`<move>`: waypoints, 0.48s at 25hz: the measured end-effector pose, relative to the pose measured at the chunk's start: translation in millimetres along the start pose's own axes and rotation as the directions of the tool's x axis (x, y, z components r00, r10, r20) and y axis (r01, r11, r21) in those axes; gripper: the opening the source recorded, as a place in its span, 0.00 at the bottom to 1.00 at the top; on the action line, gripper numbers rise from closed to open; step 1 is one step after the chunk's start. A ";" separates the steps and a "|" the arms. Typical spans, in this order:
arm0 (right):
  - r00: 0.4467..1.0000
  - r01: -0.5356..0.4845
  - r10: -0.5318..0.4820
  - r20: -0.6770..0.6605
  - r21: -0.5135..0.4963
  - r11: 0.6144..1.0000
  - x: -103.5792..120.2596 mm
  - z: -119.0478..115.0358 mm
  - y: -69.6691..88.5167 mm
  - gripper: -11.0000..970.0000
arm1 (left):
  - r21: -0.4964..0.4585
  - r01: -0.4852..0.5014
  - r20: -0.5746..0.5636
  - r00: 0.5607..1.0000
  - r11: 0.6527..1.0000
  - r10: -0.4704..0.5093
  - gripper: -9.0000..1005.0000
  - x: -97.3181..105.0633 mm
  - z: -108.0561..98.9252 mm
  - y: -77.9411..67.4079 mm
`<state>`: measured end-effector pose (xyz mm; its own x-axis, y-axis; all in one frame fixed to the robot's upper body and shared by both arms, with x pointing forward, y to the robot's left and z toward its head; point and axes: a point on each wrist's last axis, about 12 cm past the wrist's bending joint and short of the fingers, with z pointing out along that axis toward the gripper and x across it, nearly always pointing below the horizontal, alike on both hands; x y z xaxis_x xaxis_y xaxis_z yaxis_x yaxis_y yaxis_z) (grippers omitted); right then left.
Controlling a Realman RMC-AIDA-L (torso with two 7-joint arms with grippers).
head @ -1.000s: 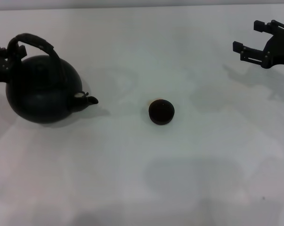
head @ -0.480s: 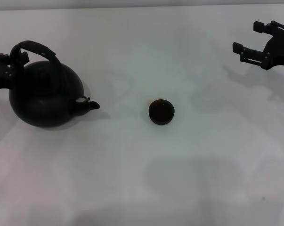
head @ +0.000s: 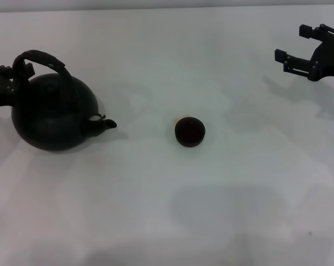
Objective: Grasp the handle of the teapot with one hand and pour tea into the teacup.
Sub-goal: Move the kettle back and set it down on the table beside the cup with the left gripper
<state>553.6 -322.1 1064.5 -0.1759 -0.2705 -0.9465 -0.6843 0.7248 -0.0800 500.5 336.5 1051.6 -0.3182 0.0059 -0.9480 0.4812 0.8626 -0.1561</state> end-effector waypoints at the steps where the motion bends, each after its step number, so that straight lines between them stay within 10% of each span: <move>1: 1.000 0.000 0.000 0.000 0.001 1.000 0.0 0.0 -0.2 0.87 | -0.003 0.005 0.000 1.000 1.000 -0.005 0.14 0.8 -0.3 0.7; 12: 1.000 0.004 -0.004 -0.001 0.001 1.000 -1.0 -0.2 -1.5 0.87 | -0.008 0.023 -0.014 1.000 1.000 -0.023 0.14 8.4 -0.6 1.1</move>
<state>554.7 -323.0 1065.6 -0.1737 -0.2736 -0.9460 -0.6843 0.7244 -0.0838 497.9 337.9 1043.6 -0.3410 -0.0068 -0.9401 0.4675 0.8663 -0.1758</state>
